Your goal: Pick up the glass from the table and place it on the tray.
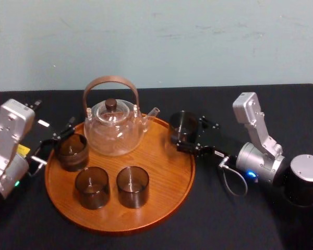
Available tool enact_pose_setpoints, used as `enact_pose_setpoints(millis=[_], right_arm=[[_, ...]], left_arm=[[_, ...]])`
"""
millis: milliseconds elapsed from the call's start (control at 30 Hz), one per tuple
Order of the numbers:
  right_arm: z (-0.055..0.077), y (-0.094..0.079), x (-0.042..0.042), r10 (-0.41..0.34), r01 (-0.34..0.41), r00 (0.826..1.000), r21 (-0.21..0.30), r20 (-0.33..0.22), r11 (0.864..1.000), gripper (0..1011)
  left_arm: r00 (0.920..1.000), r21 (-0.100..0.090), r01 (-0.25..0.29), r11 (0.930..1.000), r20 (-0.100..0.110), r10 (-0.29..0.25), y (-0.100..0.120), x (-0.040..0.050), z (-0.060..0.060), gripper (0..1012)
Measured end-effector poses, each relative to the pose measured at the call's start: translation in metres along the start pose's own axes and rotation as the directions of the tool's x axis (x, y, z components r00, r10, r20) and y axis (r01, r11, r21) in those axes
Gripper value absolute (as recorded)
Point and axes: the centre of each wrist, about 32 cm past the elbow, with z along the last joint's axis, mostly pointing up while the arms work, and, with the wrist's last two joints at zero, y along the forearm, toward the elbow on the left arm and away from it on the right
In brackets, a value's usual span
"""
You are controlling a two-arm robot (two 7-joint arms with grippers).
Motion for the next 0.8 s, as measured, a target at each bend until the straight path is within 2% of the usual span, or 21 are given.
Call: enact_pose_setpoints(millis=[300,800], right_arm=[[-0.003,0.017,-0.0075,0.051,-0.051,0.999,0.005,-0.008,0.999,902],[-0.016,0.031,-0.0073,0.080,-0.080,0.995,-0.004,-0.052,0.997,902]], left_arm=[[1.0000,0.000,0.000,1.0000,0.000,0.000,0.000,0.0000,0.000,1001],[1.0000,0.000,0.000,1.0000,0.000,0.000,0.000,0.0000,0.000,1001]])
